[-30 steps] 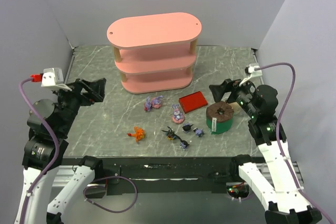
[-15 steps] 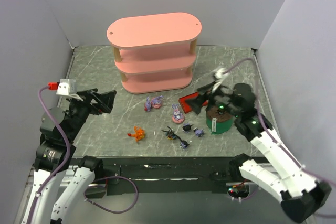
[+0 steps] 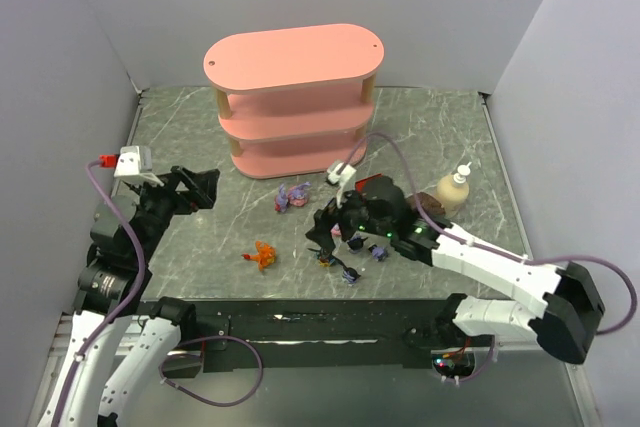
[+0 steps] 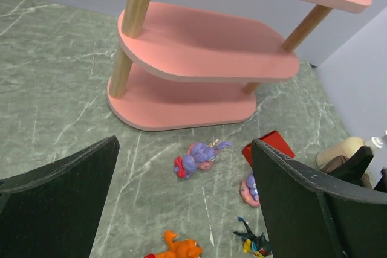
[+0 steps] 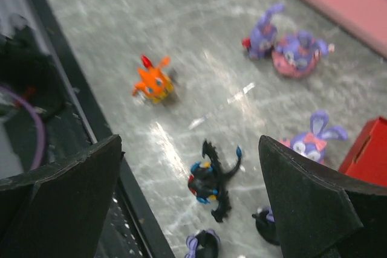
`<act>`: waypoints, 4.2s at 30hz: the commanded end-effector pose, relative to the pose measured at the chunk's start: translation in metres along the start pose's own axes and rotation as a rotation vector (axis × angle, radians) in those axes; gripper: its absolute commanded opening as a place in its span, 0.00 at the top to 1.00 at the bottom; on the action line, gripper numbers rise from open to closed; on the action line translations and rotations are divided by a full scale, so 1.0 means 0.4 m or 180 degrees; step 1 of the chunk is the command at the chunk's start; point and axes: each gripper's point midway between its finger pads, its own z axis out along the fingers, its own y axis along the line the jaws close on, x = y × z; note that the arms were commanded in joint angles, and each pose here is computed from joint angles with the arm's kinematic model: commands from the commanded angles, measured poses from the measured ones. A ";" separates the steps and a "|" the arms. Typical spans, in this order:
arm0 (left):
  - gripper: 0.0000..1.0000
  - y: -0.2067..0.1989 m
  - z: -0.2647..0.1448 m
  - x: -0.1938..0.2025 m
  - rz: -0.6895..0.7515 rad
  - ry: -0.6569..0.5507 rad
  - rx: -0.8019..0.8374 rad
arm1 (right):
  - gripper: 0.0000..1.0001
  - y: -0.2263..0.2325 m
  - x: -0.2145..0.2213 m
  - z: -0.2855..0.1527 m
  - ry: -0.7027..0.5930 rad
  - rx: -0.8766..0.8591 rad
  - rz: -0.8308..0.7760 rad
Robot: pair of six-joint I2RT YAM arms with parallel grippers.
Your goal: Place and organize the plastic toys onto the shelf
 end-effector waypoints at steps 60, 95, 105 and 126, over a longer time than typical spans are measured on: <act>0.04 0.063 0.055 0.062 -0.0054 0.0185 -0.0362 | 1.00 -0.036 0.245 0.091 0.0592 0.2107 0.1369; 0.03 -0.288 -0.111 0.213 0.0167 0.1142 0.2818 | 1.00 0.136 -0.156 -0.155 -0.0042 -0.0619 0.1750; 0.01 -0.319 -0.129 0.263 0.0146 0.1333 0.2956 | 1.00 0.199 -0.175 -0.176 0.0086 -0.1093 0.1671; 0.32 -0.379 -0.147 0.398 0.0295 0.2023 0.2802 | 1.00 0.208 -0.183 -0.168 0.0144 -0.1193 0.1674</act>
